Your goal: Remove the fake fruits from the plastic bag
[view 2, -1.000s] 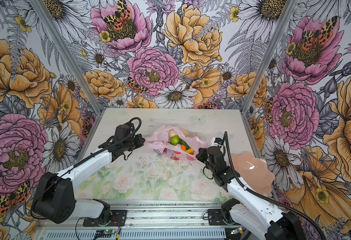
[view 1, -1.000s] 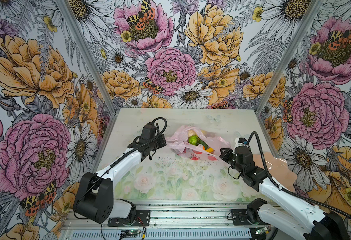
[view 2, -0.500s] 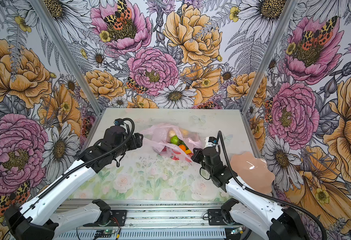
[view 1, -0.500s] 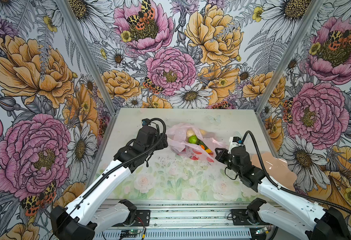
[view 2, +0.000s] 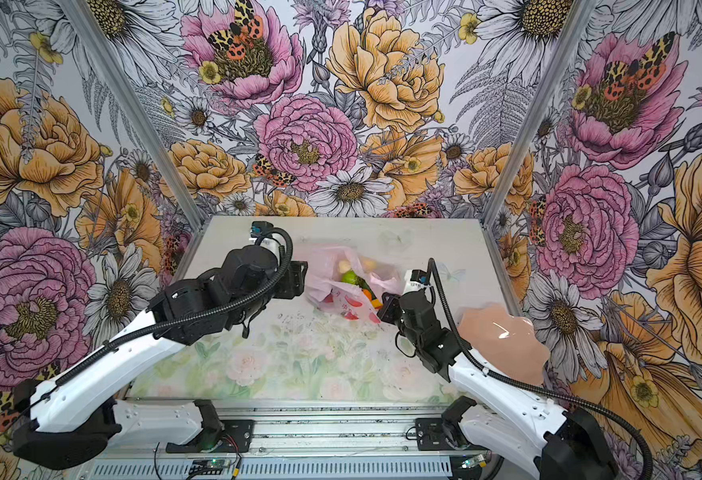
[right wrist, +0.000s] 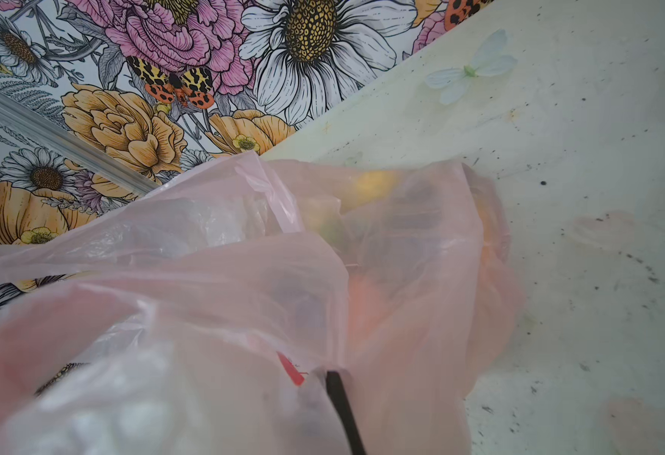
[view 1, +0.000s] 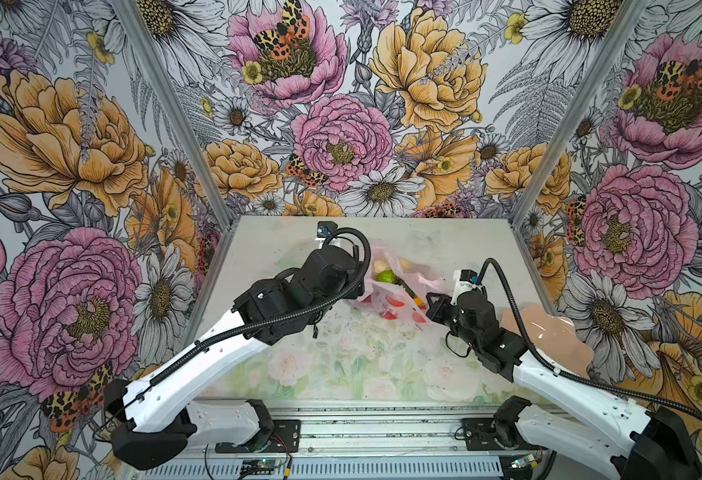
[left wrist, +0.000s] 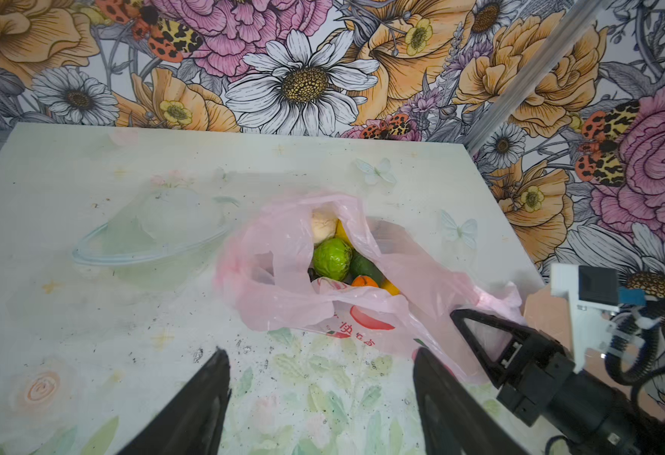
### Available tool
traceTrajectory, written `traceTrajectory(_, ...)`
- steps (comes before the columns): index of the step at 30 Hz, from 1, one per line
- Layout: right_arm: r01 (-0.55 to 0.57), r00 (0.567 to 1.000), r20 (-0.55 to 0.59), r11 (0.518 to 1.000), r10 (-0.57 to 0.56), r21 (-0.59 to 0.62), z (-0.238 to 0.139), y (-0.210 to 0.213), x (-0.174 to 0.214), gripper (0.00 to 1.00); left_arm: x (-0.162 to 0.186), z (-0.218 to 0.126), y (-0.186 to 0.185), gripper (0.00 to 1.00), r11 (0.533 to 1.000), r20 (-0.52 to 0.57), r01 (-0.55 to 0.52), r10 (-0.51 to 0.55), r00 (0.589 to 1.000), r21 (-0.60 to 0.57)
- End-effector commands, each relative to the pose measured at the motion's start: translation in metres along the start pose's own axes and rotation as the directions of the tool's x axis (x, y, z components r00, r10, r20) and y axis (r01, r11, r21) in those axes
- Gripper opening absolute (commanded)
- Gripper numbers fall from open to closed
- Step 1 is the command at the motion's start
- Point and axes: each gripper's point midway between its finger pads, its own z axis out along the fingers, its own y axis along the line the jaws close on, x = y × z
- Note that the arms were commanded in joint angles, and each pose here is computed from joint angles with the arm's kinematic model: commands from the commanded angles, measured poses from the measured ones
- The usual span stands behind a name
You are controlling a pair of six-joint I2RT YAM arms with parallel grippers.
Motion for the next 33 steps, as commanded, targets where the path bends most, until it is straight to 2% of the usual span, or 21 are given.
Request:
traceTrajectory(1, 0.018, 0.999, 0.049, 1.0, -0.017, -0.012, -0.003, 0.011, -0.014, 0.0, 0.02, 0.039, -0.025, 0.73, 1.0, -0.09, -0.008, 0.009, 0.996, 0.011)
traceTrajectory(5, 0.029, 0.998, 0.057, 0.999, -0.027, -0.023, -0.004, 0.017, -0.018, 0.0, 0.034, 0.085, -0.047, 0.75, 1.0, -0.157, 0.0, 0.004, 0.988, 0.028)
traceTrajectory(8, 0.038, 0.997, 0.061, 0.999, -0.036, -0.025, -0.006, 0.018, -0.018, 0.0, 0.048, 0.123, -0.043, 0.76, 1.0, -0.224, 0.011, -0.011, 0.975, -0.004)
traceTrajectory(11, 0.039, 0.997, 0.067, 0.999, -0.037, -0.023, -0.008, 0.016, -0.018, 0.0, 0.066, 0.147, -0.024, 0.8, 0.998, -0.268, -0.002, -0.017, 0.963, -0.07)
traceTrajectory(16, 0.065, 0.997, 0.054, 0.996, -0.062, -0.063, -0.008, 0.02, -0.011, 0.0, 0.105, 0.163, 0.012, 0.9, 0.988, -0.322, 0.005, -0.055, 0.945, -0.154)
traceTrajectory(21, 0.076, 0.997, 0.007, 0.994, -0.076, -0.074, -0.002, 0.017, 0.004, 0.0, 0.138, 0.176, 0.033, 0.93, 0.983, -0.331, 0.131, -0.167, 0.929, -0.129)
traceTrajectory(26, 0.066, 0.998, -0.003, 0.995, -0.066, -0.075, 0.0, 0.013, 0.01, 0.0, 0.145, 0.187, 0.04, 0.99, 0.978, -0.324, 0.16, -0.195, 0.926, -0.132)
traceTrajectory(33, 0.046, 0.999, 0.008, 0.997, -0.046, -0.063, -0.002, 0.008, 0.01, 0.0, 0.159, 0.21, 0.044, 0.98, 0.972, -0.361, 0.189, -0.227, 0.904, -0.138)
